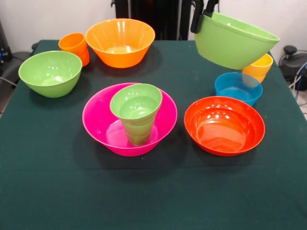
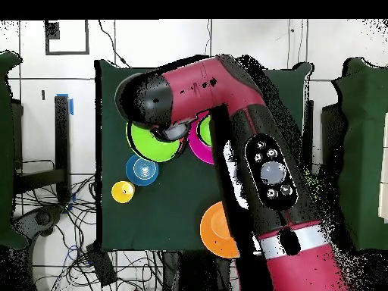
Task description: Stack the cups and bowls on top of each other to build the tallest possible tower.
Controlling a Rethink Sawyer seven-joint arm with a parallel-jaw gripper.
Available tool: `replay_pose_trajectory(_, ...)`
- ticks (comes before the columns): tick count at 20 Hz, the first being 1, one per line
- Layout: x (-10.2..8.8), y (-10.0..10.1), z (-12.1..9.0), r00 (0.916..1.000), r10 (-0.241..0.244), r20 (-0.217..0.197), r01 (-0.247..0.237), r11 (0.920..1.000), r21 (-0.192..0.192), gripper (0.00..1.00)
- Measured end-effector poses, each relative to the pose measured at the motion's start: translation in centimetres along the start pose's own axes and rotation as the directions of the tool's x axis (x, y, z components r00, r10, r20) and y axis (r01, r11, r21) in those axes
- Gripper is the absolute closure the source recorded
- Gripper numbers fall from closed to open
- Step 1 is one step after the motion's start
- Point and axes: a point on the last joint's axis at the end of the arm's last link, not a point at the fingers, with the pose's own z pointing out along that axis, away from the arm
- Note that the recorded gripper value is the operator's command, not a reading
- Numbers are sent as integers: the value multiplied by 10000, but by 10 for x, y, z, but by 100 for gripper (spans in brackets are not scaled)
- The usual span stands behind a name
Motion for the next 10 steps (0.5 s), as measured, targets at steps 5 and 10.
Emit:
replay_pose_trajectory(5, -9, -9, -15, 9995, -238, -220, 236, 9996, -131, 100)
replay_pose_trajectory(10, -14, -28, -32, 9989, -447, -108, 446, 9989, -116, 100)
